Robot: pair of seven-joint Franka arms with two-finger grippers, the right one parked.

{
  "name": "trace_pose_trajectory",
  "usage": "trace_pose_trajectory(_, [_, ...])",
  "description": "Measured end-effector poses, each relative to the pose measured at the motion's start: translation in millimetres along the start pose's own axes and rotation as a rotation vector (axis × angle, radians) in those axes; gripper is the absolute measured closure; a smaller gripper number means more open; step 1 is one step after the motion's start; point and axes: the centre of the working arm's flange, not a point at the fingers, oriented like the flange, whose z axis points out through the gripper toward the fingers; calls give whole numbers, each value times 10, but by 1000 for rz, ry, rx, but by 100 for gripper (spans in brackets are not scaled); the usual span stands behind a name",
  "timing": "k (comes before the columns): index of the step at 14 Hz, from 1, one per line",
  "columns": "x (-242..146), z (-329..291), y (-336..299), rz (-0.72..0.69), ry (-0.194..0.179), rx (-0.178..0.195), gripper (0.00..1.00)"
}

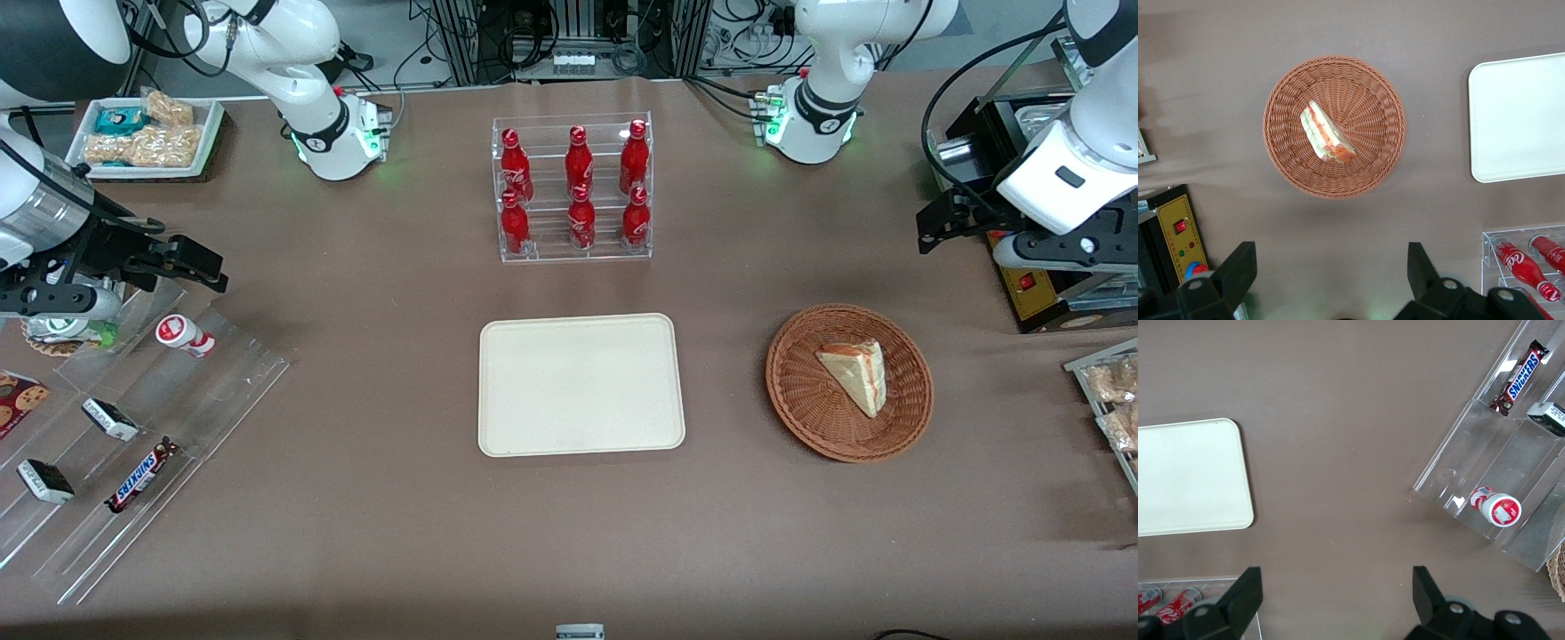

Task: Place sandwich from basket to tray
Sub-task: 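Move the left gripper over the wicker basket toward the sandwich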

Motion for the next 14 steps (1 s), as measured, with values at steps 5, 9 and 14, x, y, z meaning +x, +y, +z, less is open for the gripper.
trace_pose_trajectory(5, [-2, 5, 0, 0, -4, 0, 0])
trace_pose_trajectory(9, [3, 16, -1, 0, -6, 0, 0])
trace_pose_trajectory(14, [87, 232, -38, -6, -53, 1, 0])
